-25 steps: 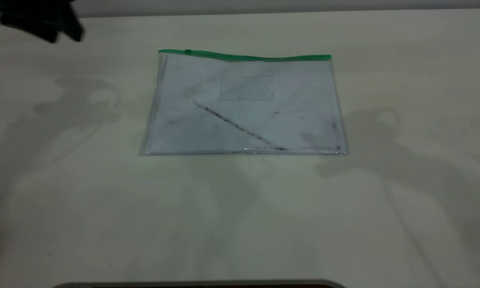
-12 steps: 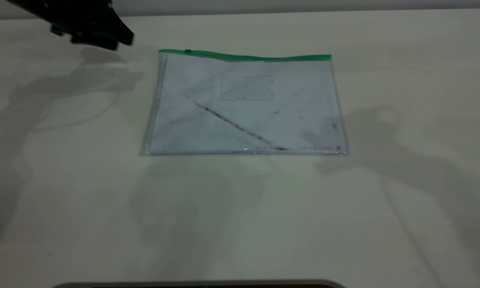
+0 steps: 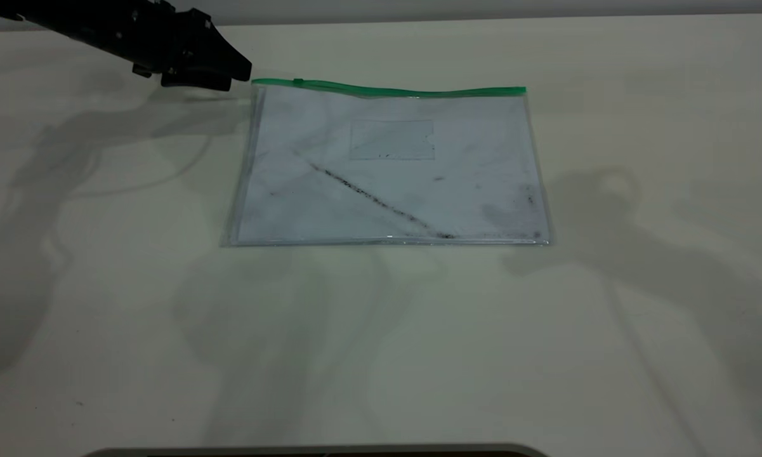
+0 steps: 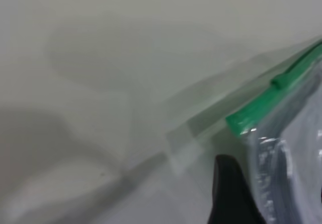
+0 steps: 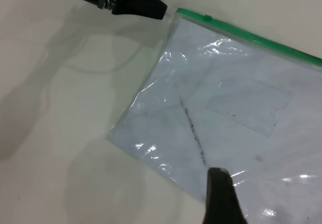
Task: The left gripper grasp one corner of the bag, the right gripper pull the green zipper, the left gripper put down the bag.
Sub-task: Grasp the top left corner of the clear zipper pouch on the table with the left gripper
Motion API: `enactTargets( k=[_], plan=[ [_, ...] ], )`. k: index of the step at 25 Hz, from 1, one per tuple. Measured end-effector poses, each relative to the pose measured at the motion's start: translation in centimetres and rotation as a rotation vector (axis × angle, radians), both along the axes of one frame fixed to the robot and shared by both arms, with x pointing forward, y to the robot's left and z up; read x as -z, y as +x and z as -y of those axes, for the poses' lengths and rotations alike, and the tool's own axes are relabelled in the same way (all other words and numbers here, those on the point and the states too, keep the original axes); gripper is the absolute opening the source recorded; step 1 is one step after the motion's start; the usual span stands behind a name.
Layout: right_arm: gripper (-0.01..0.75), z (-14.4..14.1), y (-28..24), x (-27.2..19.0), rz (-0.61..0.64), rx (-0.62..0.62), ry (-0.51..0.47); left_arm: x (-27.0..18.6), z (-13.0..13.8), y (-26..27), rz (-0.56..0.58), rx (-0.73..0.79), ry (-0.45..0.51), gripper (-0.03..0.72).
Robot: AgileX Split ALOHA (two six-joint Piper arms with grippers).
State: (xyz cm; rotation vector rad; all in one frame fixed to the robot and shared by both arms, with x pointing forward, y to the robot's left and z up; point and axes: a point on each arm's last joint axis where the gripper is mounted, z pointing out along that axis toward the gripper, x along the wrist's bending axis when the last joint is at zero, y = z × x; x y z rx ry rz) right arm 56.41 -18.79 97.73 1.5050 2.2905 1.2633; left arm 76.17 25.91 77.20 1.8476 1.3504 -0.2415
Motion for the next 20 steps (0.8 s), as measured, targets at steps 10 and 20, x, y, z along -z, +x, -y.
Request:
enactTargets(
  k=[10,20],
  plan=[
    [0.524,0.0,0.0,0.0,-0.002,0.007,0.006,2.1,2.2,-0.4,0.001,0.024,-0.024,0.486],
    [0.524,0.0,0.0,0.0,0.001,0.005,0.006,2.7,4.0,-0.7,-0.011,0.048,-0.044,0.485]
  ],
)
